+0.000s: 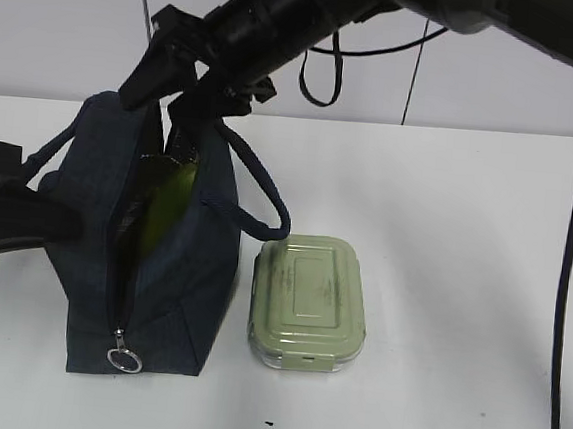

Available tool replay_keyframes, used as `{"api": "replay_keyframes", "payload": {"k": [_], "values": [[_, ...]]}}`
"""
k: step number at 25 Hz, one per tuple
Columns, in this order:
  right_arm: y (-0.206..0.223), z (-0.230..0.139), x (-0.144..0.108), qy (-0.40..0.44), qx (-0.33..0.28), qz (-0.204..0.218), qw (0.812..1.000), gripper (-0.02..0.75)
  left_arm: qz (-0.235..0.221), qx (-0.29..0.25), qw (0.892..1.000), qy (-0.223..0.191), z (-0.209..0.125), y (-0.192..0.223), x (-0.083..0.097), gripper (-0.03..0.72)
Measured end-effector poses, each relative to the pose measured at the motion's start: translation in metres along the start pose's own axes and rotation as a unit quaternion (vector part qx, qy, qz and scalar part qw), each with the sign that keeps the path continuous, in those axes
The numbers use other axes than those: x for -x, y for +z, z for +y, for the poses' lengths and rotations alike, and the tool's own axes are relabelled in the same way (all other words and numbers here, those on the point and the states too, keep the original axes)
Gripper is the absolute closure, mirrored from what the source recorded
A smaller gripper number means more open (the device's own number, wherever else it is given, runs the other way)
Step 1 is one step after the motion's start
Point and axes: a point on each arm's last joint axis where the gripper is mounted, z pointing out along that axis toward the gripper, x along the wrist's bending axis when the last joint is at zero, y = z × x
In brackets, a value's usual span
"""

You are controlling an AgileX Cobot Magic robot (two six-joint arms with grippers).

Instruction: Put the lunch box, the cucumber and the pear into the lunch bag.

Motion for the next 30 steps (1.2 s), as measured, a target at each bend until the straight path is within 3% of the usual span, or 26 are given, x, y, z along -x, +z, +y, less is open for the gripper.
{"api": "replay_keyframes", "payload": {"k": [8, 15, 25, 30], "values": [[-0.044, 0.023, -0.011, -0.037, 0.026, -0.172, 0.984, 0.225, 0.0, 0.0, 1.0, 0.0, 0.0, 0.0, 0.0, 0.706], [-0.087, 0.023, -0.021, -0.049, 0.038, -0.308, 0.949, 0.244, 0.0, 0.0, 1.0, 0.0, 0.0, 0.0, 0.0, 0.706], [-0.126, -0.014, -0.03, -0.045, -0.021, -0.413, 0.909, 0.246, 0.0, 0.0, 1.0, 0.0, 0.0, 0.0, 0.0, 0.706], [-0.146, -0.048, -0.007, 0.001, -0.067, -0.441, 0.895, 0.246, 0.0, 0.0, 1.0, 0.0, 0.0, 0.0, 0.0, 0.706]]}}
